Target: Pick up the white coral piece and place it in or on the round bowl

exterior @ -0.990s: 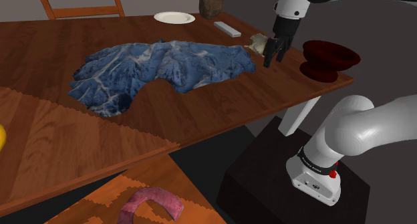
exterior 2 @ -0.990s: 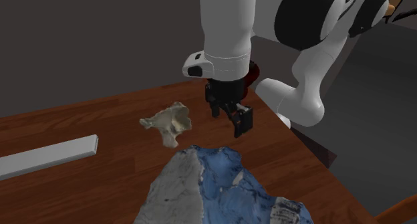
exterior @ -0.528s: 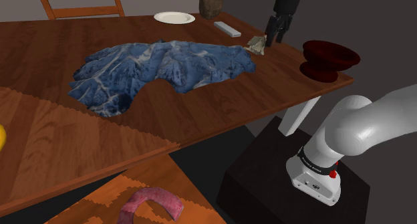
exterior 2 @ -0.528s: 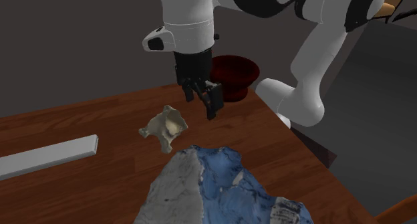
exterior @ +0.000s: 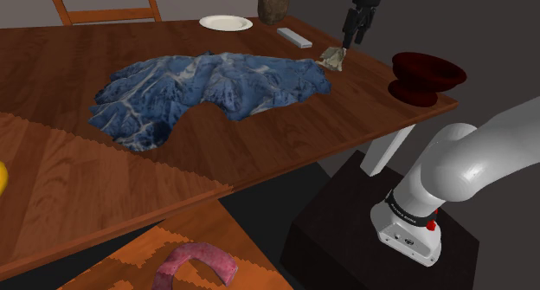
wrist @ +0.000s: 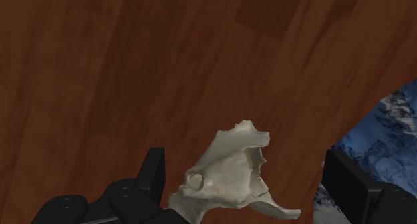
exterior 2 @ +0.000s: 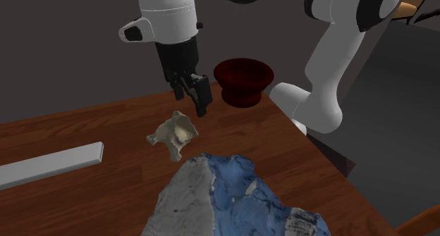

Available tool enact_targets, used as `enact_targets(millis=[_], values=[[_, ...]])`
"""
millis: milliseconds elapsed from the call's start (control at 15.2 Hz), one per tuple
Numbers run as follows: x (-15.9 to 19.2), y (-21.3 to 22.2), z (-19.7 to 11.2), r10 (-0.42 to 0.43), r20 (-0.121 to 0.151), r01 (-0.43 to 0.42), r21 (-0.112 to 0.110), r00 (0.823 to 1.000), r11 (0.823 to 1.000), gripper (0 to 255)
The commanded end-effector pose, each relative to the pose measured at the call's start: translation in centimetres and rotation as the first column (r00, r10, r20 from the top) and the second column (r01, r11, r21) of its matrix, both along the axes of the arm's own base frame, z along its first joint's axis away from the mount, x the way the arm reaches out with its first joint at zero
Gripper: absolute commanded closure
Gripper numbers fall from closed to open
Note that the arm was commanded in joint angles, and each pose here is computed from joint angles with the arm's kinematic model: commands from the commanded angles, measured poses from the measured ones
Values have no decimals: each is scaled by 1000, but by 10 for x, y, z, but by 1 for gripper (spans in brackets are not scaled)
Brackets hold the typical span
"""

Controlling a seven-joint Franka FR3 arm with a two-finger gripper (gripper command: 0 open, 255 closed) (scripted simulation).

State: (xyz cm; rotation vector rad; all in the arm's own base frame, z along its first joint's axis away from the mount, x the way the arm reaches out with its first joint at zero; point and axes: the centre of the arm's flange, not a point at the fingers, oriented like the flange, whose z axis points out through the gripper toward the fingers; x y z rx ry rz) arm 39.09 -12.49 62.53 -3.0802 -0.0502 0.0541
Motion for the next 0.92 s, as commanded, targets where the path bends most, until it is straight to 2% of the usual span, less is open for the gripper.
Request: enact_targets(millis=[0,198,660,726,858], values=[[0,1,-10,1,0,-1,0,1000,1000,0],[-1,1,-24,1,0,-1,0,1000,1000,0],[-1,1,-24,1,0,-1,0,1000,1000,0],[-1,1,-24,1,0,-1,0,1000,1000,255],[-1,1,-24,1,0,-1,0,1000,1000,255]])
